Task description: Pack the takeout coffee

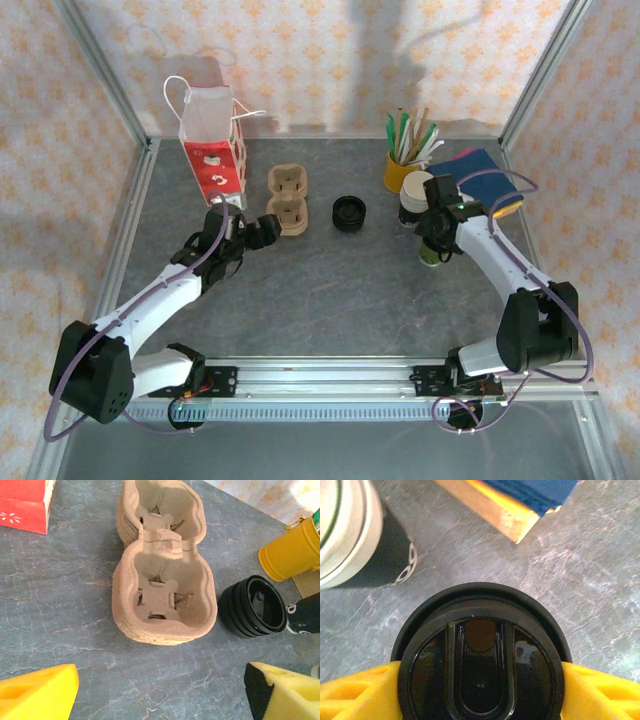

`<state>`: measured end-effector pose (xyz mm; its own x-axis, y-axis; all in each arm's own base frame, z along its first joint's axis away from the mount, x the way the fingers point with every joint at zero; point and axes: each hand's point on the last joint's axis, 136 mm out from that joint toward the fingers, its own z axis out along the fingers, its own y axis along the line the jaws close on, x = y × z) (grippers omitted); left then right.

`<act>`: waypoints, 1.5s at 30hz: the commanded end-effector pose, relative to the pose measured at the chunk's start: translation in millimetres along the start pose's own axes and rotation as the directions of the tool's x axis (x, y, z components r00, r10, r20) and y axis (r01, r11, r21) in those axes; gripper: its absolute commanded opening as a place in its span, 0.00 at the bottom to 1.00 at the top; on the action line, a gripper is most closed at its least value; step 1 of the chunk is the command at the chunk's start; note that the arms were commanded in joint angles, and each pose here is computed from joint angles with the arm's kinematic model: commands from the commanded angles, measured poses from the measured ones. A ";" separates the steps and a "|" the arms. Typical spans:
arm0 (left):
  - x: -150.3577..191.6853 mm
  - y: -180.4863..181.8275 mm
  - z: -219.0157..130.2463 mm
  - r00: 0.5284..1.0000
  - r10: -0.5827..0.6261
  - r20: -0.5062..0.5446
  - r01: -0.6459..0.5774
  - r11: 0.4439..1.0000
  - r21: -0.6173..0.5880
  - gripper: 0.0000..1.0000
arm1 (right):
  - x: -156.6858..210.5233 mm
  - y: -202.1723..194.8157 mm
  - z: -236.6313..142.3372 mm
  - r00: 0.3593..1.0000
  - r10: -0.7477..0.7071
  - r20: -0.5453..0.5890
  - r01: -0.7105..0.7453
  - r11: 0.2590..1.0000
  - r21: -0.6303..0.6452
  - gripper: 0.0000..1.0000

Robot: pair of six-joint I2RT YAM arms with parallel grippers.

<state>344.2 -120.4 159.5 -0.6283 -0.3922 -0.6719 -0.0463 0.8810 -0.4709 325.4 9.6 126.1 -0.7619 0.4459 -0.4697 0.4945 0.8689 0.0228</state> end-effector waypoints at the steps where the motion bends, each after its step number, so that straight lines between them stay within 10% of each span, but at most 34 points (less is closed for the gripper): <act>1: -10.4 -2.1 -6.0 0.999 0.015 0.035 -0.015 1.000 0.006 0.87 | 16.4 -36.2 16.8 0.998 -0.016 -0.065 0.024 0.991 0.131 0.74; 45: -13.9 -11.0 -11.2 0.999 0.029 0.038 -0.030 0.999 0.044 0.87 | -44.0 -34.9 -7.4 0.997 0.067 0.048 -0.070 0.994 0.080 0.92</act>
<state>343.2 -121.3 164.7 -0.6230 -0.3879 -0.6792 -0.0286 0.8791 -0.4758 338.6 -32.7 132.5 -0.7196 0.5052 -0.4764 0.5764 0.8171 -0.0041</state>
